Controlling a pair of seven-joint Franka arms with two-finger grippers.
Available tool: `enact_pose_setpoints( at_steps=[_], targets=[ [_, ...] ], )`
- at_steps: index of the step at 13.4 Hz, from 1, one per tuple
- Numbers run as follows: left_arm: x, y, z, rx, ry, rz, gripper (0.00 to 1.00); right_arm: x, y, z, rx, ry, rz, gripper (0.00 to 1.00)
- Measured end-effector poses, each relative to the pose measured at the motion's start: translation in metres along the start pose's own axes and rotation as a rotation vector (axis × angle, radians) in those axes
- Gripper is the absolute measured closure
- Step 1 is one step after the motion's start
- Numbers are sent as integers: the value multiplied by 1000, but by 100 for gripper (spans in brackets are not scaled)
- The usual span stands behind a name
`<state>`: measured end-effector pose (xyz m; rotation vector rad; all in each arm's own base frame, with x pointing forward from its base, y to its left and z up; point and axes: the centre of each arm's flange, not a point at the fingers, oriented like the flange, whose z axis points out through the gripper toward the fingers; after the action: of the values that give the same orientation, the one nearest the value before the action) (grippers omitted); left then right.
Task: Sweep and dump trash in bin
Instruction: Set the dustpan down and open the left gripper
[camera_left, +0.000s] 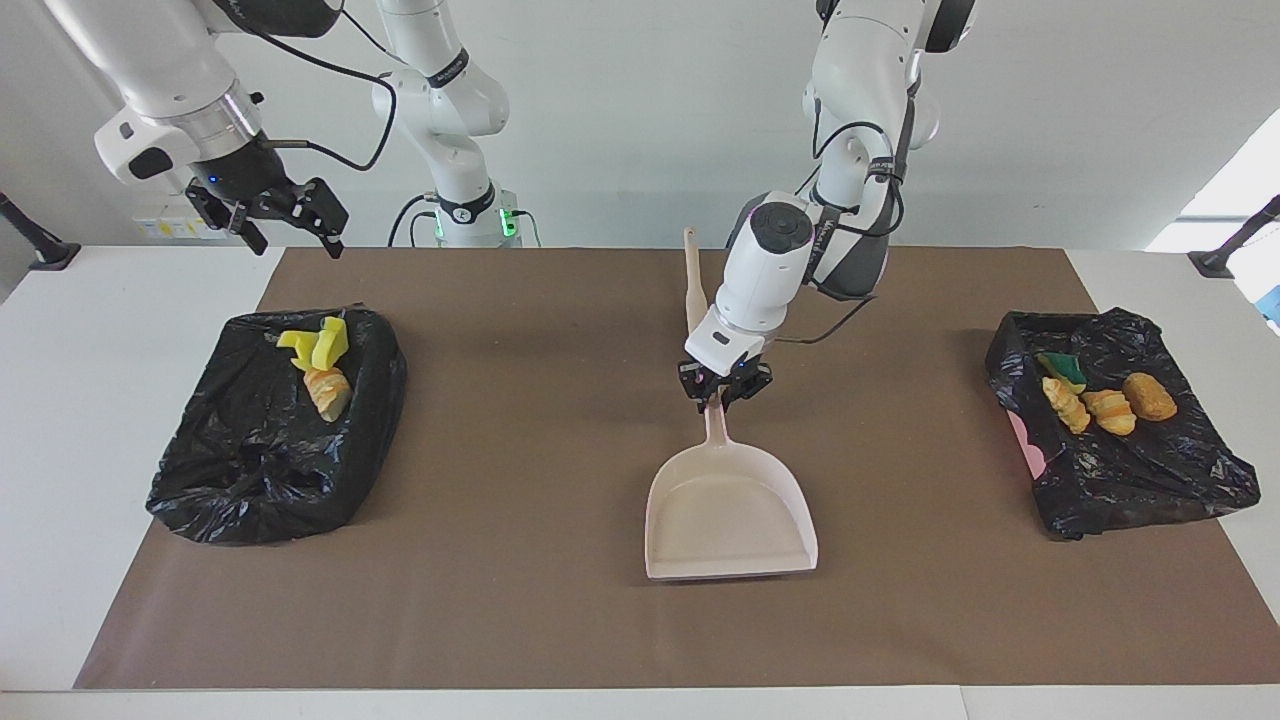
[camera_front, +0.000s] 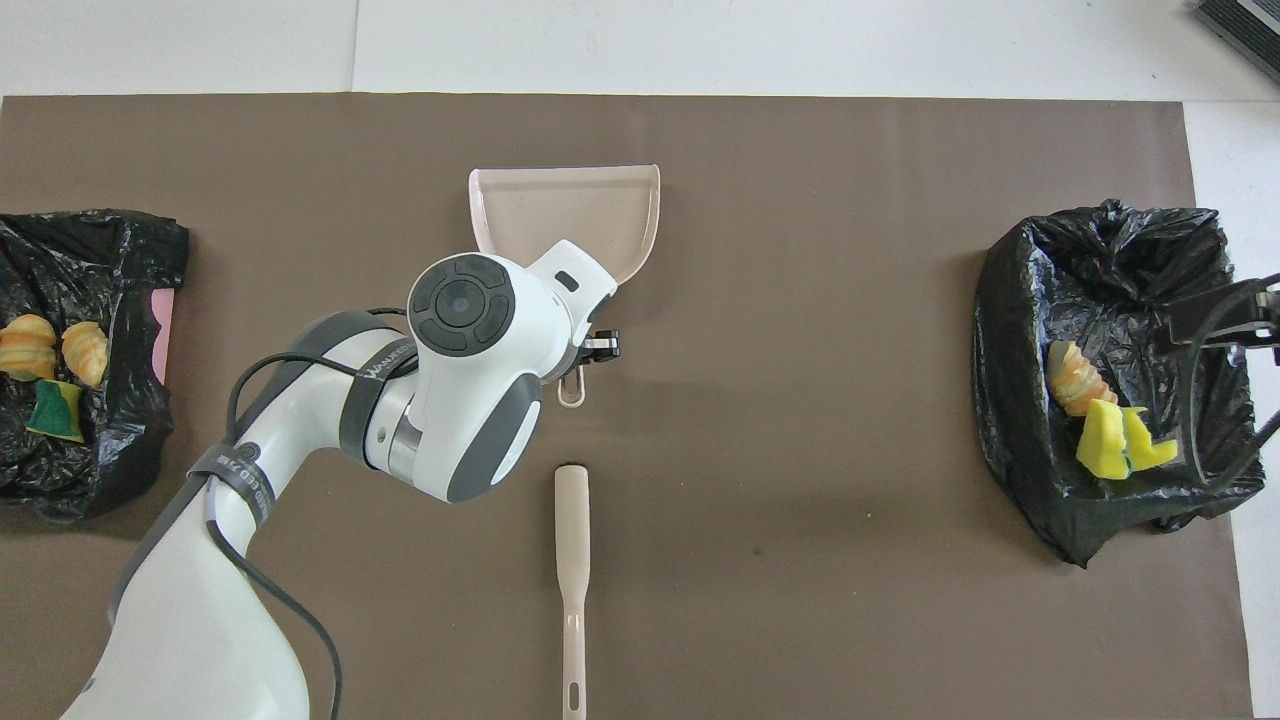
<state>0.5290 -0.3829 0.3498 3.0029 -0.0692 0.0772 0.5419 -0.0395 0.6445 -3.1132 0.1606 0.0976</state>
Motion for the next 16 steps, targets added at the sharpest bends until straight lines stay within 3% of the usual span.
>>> enact_pose_setpoints(
  at_steps=[6, 9, 12, 16],
  targets=[
    [1, 4, 5, -15, 17, -25, 66, 4, -10, 0, -18, 37, -20, 0],
    [11, -2, -7, -18, 35, -40, 35, 5, -10, -1, -18, 46, -20, 0],
    [25, -33, -34, 3, 13, -85, 1, 5, -10, -1, -18, 46, -20, 0],
    [37, -98, -62, 55, -85, -118, 0, 5, -10, -1, -18, 45, -21, 0]
  ],
)
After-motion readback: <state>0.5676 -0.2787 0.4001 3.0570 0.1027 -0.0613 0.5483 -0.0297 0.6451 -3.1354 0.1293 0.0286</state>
